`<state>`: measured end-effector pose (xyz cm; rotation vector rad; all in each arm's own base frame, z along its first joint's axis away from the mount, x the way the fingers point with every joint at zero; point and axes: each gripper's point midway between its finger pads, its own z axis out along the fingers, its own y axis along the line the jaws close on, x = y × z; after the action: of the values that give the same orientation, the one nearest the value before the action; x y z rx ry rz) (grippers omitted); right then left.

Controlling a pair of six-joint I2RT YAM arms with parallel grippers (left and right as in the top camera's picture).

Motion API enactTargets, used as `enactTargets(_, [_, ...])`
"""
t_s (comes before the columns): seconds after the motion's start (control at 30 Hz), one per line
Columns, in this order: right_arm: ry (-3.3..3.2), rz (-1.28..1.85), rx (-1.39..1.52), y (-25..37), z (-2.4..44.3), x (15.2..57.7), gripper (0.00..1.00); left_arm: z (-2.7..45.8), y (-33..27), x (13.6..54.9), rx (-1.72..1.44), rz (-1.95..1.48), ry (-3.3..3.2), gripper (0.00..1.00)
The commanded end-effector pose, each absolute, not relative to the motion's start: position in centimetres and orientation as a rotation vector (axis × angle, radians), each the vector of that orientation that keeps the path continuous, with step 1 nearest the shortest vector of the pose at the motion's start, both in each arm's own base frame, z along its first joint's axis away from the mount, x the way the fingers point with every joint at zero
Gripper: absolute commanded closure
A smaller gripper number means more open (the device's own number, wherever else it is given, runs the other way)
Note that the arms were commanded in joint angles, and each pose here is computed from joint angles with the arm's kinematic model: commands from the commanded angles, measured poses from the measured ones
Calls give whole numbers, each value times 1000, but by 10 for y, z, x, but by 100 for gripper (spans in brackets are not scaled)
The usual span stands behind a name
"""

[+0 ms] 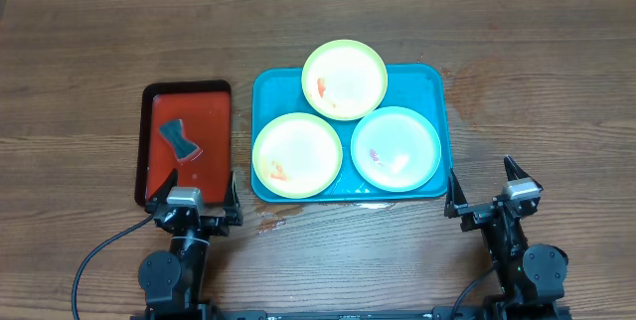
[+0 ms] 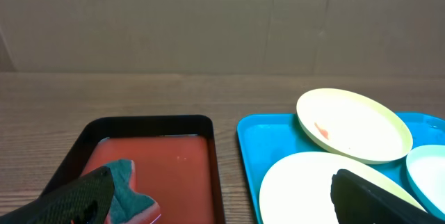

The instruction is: Clean dirty plates on tray and stack at the side

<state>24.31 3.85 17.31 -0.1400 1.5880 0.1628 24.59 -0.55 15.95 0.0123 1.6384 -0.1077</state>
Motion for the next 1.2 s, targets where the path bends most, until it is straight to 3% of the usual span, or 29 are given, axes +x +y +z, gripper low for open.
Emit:
enactTargets(0.0, [1586,153,-124,35,171,244,0,159,-5,246,-1,-107,1634,0])
enactTargets(0.93, [1586,153,-124,35,171,244,0,160,-5,246,-1,-107,1631,0])
enactTargets(1.17, [1585,153,-124,35,171,244,0,183,-58,234,54,-563,1565,0])
